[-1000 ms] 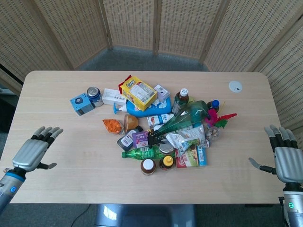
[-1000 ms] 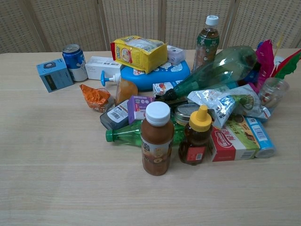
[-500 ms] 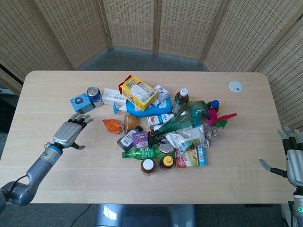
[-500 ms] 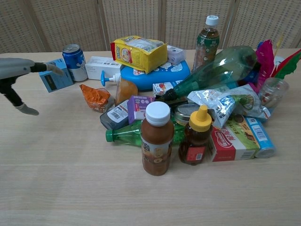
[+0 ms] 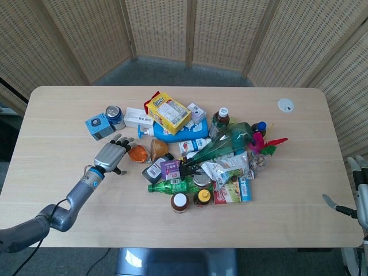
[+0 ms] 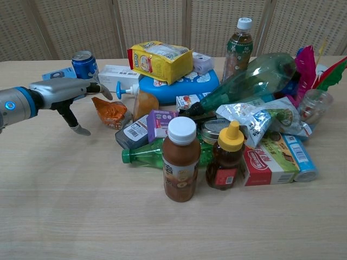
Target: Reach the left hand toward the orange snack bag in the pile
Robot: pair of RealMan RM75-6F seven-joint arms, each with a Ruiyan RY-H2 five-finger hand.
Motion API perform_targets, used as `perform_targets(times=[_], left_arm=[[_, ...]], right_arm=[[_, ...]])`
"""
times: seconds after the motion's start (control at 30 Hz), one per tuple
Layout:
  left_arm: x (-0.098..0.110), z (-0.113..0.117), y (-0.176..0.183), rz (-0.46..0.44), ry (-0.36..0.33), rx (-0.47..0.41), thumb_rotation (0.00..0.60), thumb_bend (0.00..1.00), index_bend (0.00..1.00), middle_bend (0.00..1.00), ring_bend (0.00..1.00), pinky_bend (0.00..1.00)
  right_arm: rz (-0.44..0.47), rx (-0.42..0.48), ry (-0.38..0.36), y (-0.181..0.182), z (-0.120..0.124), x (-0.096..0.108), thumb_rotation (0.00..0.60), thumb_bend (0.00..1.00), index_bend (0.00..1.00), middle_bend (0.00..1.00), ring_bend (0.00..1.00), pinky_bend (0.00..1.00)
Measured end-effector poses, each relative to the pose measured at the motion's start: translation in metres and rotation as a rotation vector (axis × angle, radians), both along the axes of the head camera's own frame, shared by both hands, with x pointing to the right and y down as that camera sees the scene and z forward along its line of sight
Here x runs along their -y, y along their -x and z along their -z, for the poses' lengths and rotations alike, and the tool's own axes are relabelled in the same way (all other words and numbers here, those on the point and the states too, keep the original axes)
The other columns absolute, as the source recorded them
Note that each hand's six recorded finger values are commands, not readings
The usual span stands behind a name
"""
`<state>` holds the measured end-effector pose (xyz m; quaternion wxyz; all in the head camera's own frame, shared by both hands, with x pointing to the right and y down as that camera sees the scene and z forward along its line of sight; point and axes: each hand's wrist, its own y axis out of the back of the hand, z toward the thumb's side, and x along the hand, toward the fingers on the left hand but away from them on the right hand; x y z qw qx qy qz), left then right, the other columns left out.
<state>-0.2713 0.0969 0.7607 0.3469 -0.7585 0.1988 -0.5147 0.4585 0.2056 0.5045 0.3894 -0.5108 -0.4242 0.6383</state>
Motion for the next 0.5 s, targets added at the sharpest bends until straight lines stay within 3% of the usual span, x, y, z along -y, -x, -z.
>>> perform_targets(times=[0.13, 0.23, 0.3, 0.43, 0.5], left_arm=[[0.001, -0.009, -0.014, 0.003, -0.003, -0.026, 0.600, 0.17, 0.20, 0.17, 0.16, 0.00], [0.002, -0.013, -0.021, 0.005, -0.014, -0.042, 0.600, 0.17, 0.27, 0.24, 0.28, 0.01], [0.003, -0.014, -0.023, 0.002, -0.029, -0.045, 0.600, 0.20, 0.36, 0.31, 0.38, 0.12], [0.004, -0.018, -0.025, -0.001, -0.055, -0.049, 0.600, 0.28, 0.52, 0.44, 0.57, 0.47], [0.004, -0.018, -0.026, -0.007, -0.069, -0.054, 0.600, 0.30, 0.59, 0.50, 0.63, 0.56]], right_arm=[[-0.011, -0.011, -0.002, -0.002, 0.004, -0.002, 0.386, 0.18, 0.00, 0.00, 0.00, 0.00], [-0.017, -0.017, -0.004, -0.003, 0.007, -0.004, 0.386, 0.18, 0.00, 0.00, 0.00, 0.00], [-0.019, -0.019, -0.005, -0.004, 0.009, -0.004, 0.389, 0.18, 0.00, 0.00, 0.00, 0.00], [-0.021, -0.022, -0.004, -0.005, 0.011, -0.005, 0.387, 0.18, 0.00, 0.00, 0.00, 0.00], [-0.021, -0.021, -0.003, -0.004, 0.011, -0.005, 0.387, 0.18, 0.00, 0.00, 0.00, 0.00]])
